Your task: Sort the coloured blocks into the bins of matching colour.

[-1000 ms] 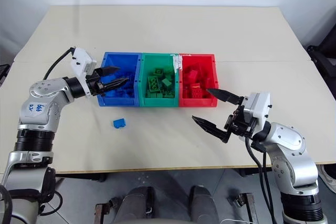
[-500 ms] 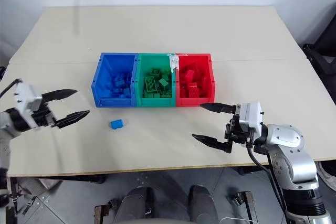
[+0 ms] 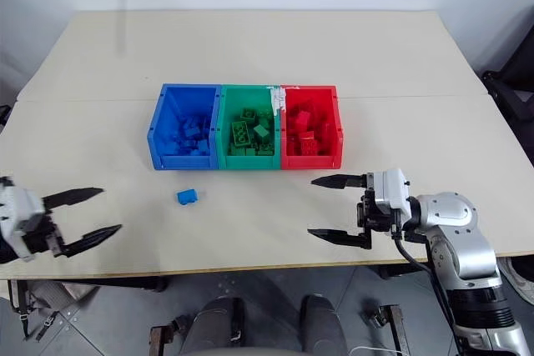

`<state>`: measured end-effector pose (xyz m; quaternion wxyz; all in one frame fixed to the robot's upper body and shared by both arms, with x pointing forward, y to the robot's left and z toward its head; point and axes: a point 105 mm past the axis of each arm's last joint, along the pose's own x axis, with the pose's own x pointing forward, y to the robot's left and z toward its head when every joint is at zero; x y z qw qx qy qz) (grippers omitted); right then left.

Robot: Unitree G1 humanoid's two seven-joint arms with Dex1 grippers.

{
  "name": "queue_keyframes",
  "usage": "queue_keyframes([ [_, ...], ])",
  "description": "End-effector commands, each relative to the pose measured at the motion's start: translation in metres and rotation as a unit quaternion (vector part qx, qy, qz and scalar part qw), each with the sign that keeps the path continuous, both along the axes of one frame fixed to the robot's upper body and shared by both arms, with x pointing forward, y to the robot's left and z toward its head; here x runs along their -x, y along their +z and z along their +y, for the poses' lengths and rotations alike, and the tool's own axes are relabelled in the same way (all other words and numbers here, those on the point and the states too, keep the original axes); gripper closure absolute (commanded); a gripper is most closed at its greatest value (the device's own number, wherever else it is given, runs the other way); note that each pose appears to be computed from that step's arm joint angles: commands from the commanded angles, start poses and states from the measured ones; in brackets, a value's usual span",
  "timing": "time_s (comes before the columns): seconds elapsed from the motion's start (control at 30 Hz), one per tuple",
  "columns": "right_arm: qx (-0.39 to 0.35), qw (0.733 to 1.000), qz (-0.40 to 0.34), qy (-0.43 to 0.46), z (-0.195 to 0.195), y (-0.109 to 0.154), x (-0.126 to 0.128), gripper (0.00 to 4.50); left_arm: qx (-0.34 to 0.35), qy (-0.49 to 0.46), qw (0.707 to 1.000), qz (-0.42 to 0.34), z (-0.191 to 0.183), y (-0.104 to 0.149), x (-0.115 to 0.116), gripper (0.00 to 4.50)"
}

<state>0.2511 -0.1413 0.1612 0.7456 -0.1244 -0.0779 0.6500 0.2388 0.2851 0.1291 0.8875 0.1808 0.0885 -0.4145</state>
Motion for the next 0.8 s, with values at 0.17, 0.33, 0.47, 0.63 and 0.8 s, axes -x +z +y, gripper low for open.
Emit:
queue_keyframes([
  [0.17, 0.009, 1.0, -0.02, -0.022, -0.01, 0.007, 0.005, 0.0, -0.059, -0.028, 0.997, 0.033, -0.057, -0.002, -0.032, 0.02],
  [0.33, 0.005, 0.999, -0.022, -0.036, -0.012, 0.009, 0.008, 0.0, -0.084, -0.014, 0.996, 0.039, -0.075, 0.004, -0.049, 0.02],
  [0.47, 0.0, 0.999, -0.02, -0.046, -0.011, 0.007, 0.011, 0.0, -0.141, -0.028, 0.989, 0.037, -0.076, 0.005, -0.053, 0.02],
  [0.63, -0.003, 0.998, -0.022, -0.052, -0.01, 0.006, 0.011, 0.0, -0.166, -0.034, 0.983, 0.063, -0.07, 0.001, -0.054, 1.23],
  [0.8, -0.005, 0.998, -0.023, -0.053, -0.009, 0.004, 0.01, 0.0, -0.148, -0.045, 0.986, 0.067, -0.075, 0.001, -0.057, 2.88],
])
